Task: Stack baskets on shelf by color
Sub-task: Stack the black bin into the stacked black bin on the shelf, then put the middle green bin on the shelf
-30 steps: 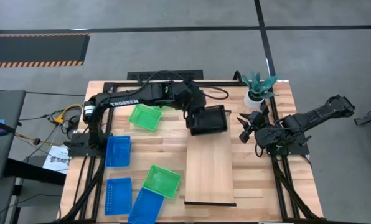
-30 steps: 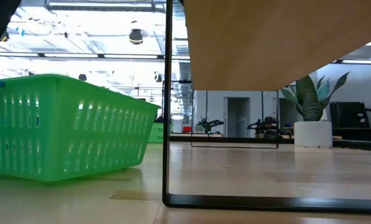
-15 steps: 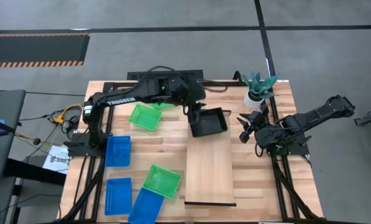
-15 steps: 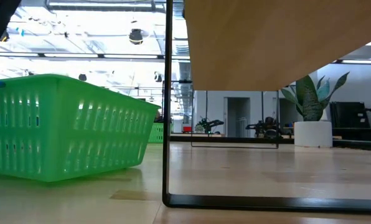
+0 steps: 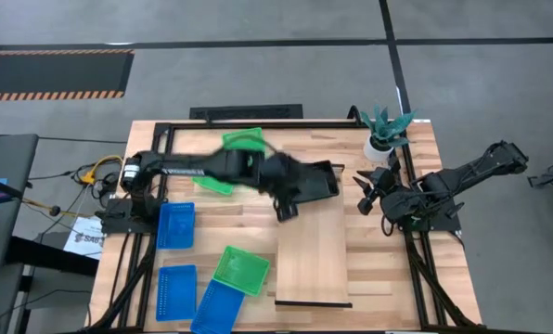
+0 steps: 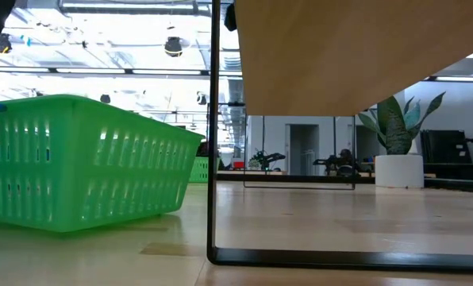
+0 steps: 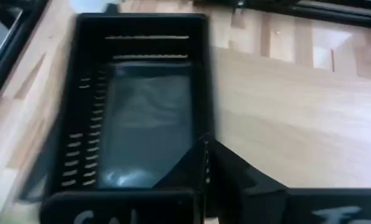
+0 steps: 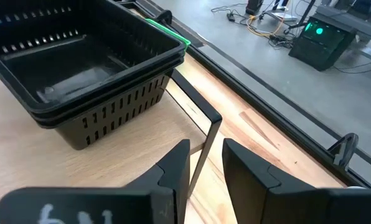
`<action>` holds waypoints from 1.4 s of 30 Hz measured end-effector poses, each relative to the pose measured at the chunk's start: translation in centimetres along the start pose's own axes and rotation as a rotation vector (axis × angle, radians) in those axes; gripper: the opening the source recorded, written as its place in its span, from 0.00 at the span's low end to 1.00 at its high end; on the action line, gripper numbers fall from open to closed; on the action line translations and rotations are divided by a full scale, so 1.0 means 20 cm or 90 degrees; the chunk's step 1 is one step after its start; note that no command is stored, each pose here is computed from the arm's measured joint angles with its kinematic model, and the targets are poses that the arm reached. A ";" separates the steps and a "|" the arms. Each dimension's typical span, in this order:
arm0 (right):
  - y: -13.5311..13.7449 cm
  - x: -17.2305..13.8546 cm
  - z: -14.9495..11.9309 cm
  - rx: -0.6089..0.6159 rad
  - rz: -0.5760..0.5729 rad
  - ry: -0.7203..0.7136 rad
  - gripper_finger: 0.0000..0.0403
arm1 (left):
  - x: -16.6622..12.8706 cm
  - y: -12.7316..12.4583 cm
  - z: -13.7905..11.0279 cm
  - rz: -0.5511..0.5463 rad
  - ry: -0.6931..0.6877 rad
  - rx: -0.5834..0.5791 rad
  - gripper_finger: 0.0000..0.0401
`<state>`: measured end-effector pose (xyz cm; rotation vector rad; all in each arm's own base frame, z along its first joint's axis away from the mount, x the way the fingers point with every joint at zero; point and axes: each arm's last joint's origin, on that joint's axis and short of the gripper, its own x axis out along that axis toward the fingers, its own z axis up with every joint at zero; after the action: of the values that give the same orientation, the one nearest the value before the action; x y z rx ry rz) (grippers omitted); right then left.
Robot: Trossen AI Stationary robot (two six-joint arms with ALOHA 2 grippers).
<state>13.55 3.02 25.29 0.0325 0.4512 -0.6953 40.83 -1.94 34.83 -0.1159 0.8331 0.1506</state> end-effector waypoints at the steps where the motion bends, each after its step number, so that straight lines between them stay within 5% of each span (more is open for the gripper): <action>1: 0.00 0.00 0.00 -0.002 -0.001 0.001 0.29 | 0.02 -0.04 -0.02 0.003 -0.004 0.006 0.00; 10: -0.01 0.00 -0.01 -0.010 -0.005 0.006 0.29 | 0.21 -0.12 -0.17 -0.003 -0.008 -0.038 0.00; 19: -0.01 0.00 -0.01 -0.013 -0.007 0.008 0.29 | 0.25 -0.02 -0.19 0.100 -0.010 -0.051 0.00; 30: -0.01 0.00 -0.01 -0.011 -0.007 0.009 0.29 | 0.25 -0.02 -0.17 0.055 -0.024 -0.067 0.00; 37: -0.01 0.00 -0.01 -0.005 -0.009 0.012 0.29 | 0.11 -0.12 -0.13 -0.013 0.035 -0.079 0.00; 42: -0.01 0.00 -0.02 0.003 -0.010 0.015 0.29 | -0.05 -0.21 -0.19 0.115 0.117 -0.086 0.00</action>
<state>13.27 2.89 25.02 0.0419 0.4724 -0.7125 38.11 -6.75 33.15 -0.1837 1.0167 0.3711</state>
